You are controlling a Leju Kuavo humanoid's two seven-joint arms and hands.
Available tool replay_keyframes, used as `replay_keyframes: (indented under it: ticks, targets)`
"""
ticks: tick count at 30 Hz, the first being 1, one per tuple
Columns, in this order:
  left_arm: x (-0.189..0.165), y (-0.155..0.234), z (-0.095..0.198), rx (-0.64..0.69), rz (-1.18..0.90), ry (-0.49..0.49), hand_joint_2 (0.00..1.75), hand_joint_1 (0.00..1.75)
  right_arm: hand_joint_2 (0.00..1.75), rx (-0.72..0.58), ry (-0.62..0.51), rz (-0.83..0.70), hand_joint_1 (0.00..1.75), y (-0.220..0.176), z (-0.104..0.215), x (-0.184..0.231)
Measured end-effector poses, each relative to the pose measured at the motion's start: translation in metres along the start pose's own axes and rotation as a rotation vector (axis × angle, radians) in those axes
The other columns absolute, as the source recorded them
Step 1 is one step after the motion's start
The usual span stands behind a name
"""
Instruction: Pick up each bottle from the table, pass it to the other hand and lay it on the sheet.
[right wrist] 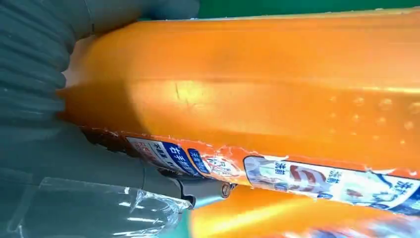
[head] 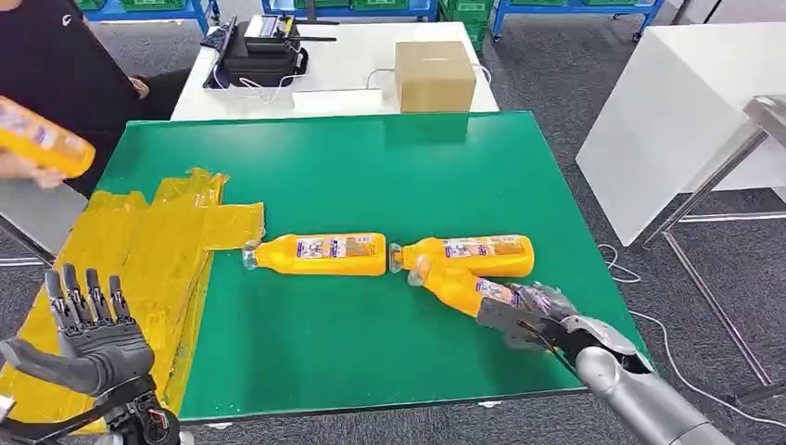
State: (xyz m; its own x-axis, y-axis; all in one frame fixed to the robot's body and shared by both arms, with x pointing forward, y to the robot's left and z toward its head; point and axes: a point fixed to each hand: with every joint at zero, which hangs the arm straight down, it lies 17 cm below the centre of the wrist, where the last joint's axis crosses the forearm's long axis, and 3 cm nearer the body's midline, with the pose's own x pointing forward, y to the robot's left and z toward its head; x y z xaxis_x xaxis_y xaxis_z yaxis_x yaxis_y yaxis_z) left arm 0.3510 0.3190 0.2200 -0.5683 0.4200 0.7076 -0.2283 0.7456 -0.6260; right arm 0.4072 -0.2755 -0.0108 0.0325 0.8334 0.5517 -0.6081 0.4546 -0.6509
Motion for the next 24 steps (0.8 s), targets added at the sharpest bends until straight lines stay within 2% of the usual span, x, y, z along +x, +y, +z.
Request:
replay_keyframes:
  ticks: [4,7,9,12,18,24]
  targets:
    - [-0.018,-0.019,0.008,-0.083,0.111,0.116,1.75,0.00,1.75,-0.062,-0.166,-0.100,1.75,-0.008,-0.001,0.052]
    - [-0.030,-0.042,0.026,-0.189,0.178,0.203,1.75,0.00,1.75,-0.188,-0.353,-0.156,1.75,-0.034,0.006,0.120]
    - [-0.035,-0.054,0.036,-0.228,0.193,0.231,1.75,0.00,1.75,-0.235,-0.440,-0.184,1.75,-0.044,0.013,0.162]
    - [-0.041,-0.071,0.045,-0.272,0.198,0.257,1.75,0.00,1.75,-0.239,-0.531,-0.227,1.75,-0.046,0.015,0.211]
    - [-0.052,-0.099,0.058,-0.340,0.211,0.300,1.75,0.00,1.75,-0.244,-0.633,-0.303,1.75,-0.047,0.009,0.283]
    - [-0.058,-0.109,0.062,-0.367,0.188,0.314,1.75,0.00,1.75,-0.204,-0.660,-0.337,1.75,-0.036,0.003,0.313]
